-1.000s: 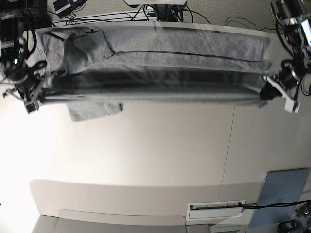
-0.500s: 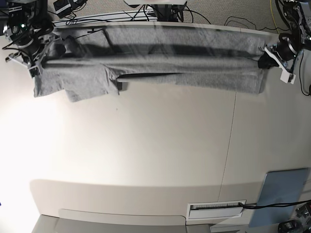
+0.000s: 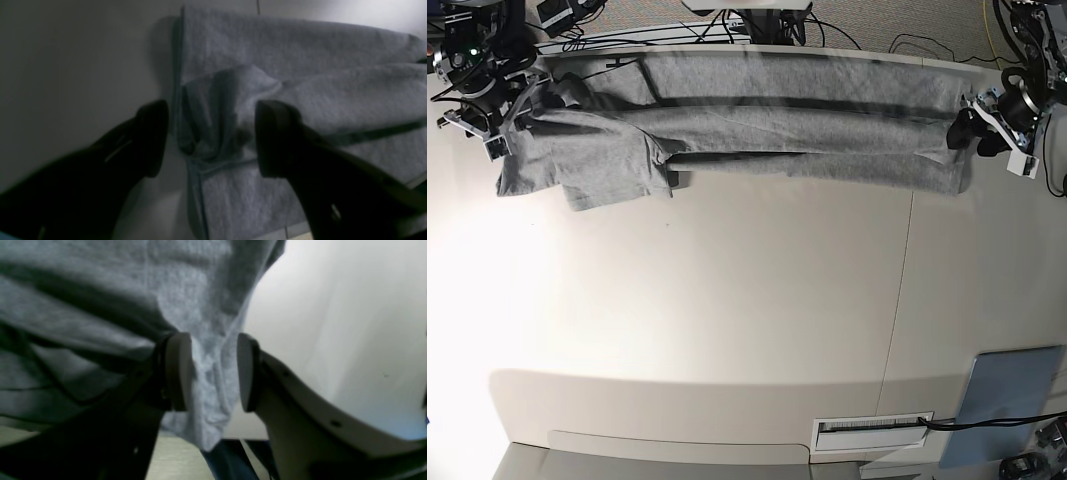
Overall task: Fold the T-shirt properly
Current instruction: 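Grasp the sleeve end near the right gripper and fold it inward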
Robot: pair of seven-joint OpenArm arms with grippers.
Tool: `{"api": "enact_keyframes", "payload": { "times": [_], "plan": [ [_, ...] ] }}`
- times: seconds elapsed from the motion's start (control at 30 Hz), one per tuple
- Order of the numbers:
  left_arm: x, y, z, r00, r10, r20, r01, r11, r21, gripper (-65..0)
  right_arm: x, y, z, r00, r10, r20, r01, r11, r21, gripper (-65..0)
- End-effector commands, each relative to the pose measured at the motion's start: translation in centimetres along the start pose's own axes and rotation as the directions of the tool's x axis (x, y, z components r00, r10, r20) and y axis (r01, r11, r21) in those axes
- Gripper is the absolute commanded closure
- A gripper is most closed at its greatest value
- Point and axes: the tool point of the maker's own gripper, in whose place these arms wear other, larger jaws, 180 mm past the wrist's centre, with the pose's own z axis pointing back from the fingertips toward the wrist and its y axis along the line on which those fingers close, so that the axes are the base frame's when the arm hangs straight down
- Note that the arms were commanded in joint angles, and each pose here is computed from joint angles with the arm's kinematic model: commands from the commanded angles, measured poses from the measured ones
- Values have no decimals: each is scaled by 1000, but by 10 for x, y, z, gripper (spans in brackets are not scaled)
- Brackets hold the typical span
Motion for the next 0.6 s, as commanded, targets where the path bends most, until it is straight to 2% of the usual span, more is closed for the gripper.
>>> {"api": "enact_keyframes", "payload": {
  "times": [0.0, 0.1, 0.23, 0.3, 0.4, 0.57],
  "plan": [
    [19, 6, 6, 999, -29, 43, 28, 1000, 11, -410, 19, -11, 3, 998, 1, 60, 1, 1000, -25, -229],
    [23, 10, 8, 998, -32, 45, 31, 999, 25, -410, 48, -16, 2, 989, -41, 141, 45, 999, -18, -229],
    [23, 11, 8, 999, -29, 43, 28, 999, 29, -410, 81, -41, -5, 965, -136, 224, 155, 985, -72, -228],
    [23, 11, 9, 999, -30, 44, 28, 999, 29, -410, 86, -45, -16, 955, -207, 214, 223, 974, -50, -228],
    [23, 11, 9, 999, -30, 44, 29, 999, 29, -410, 94, -39, -39, 941, -287, 181, 287, 958, 29, -228],
    [23, 11, 9, 999, -29, 44, 28, 999, 29, -410, 103, -13, -79, 939, -338, 66, 324, 932, 163, -228]
  ]
}}
